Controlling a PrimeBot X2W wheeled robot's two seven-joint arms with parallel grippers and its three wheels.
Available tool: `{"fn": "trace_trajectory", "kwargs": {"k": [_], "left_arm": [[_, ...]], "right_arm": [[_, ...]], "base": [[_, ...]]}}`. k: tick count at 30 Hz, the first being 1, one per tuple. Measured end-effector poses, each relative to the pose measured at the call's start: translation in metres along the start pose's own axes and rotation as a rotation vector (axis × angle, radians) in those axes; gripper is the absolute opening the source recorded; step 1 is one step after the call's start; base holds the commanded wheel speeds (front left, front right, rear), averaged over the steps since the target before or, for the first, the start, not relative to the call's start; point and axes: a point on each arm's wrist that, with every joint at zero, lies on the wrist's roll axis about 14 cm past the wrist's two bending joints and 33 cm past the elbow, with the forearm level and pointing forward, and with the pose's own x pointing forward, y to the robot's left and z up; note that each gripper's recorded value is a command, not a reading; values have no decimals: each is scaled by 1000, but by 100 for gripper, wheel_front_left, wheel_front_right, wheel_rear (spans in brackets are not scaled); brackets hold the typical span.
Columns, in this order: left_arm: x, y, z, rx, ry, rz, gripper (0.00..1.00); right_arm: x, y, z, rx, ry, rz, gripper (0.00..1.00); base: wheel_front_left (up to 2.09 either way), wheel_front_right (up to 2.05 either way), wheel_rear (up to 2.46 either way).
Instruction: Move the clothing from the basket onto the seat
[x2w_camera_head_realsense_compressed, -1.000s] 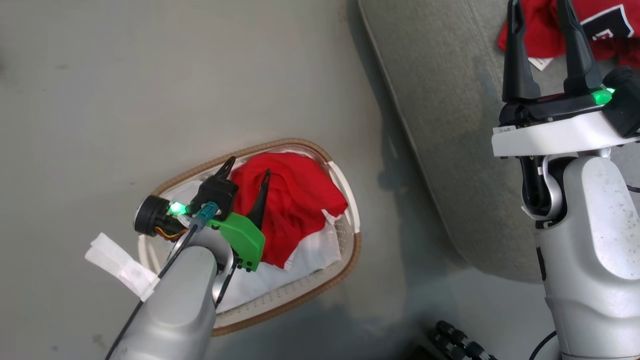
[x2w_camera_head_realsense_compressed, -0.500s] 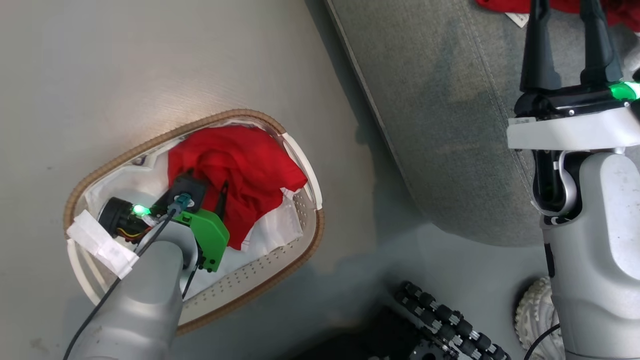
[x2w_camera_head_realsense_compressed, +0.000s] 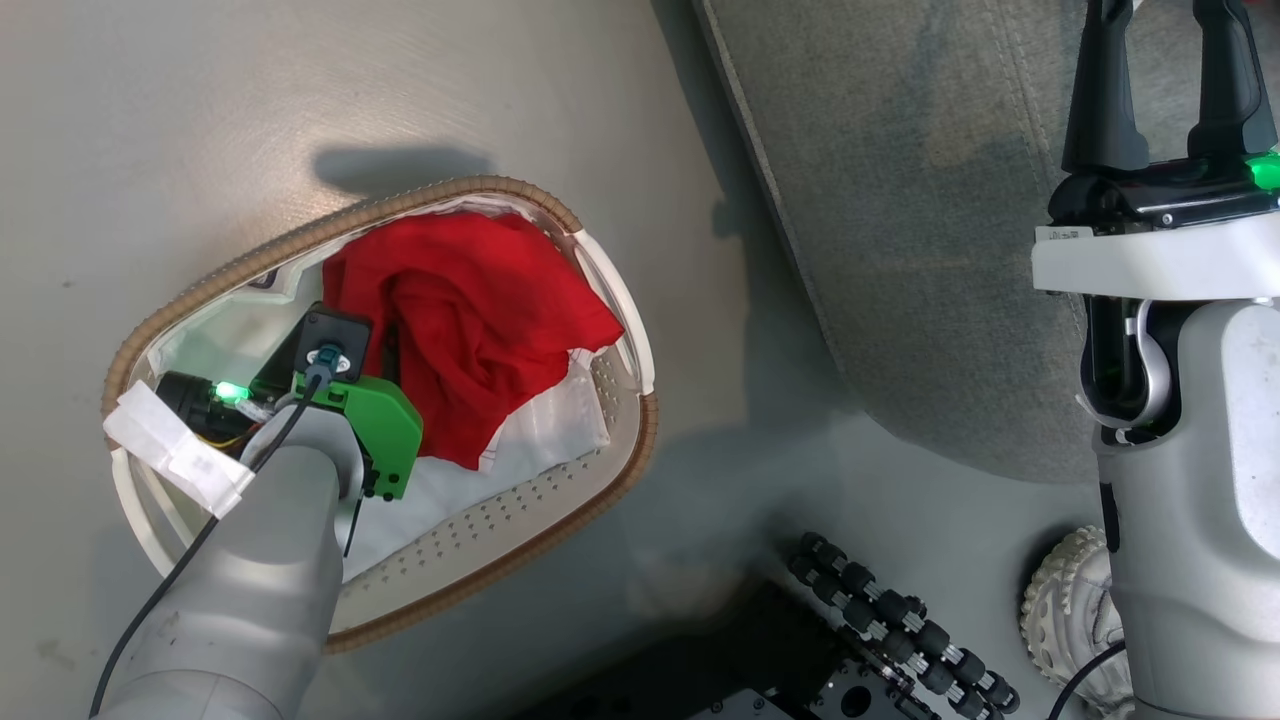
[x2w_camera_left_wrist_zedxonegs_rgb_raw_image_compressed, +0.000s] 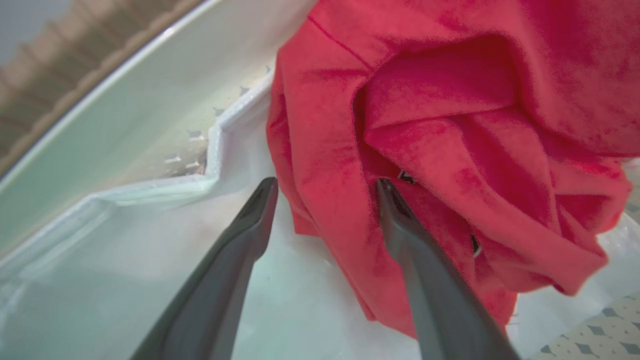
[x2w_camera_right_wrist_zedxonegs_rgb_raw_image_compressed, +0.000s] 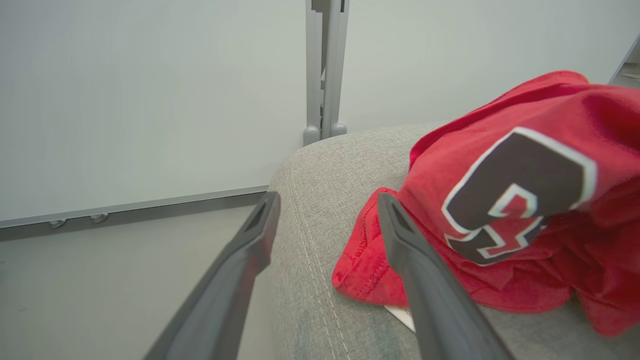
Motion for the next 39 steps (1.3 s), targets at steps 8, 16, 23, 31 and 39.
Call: {"fn": "trace_trajectory", "kwargs": {"k": [8,16,23,31,39], "left_arm": [[2,-6,-2,-64,8,-55,100],[3,-16,1,-102,12,-106,0],[2,-18,13,-121,-14,-109,0],[-23,-31,39,-150,-110,-115,0],[-63,-34,72,-142,-230,-93,0]], "right_arm": [[4,10,-7,-6,4,29,100],[9,20,-12,-2,4,53,100],[12,25,-5,15,-12,66,100],[9,37,12,46,-28,94,100],[-4,60,28,78,-31,152,100]], "base": [[5,5,5],[1,1,1],[0,0,0],[0,0,0],[0,0,0]]}}
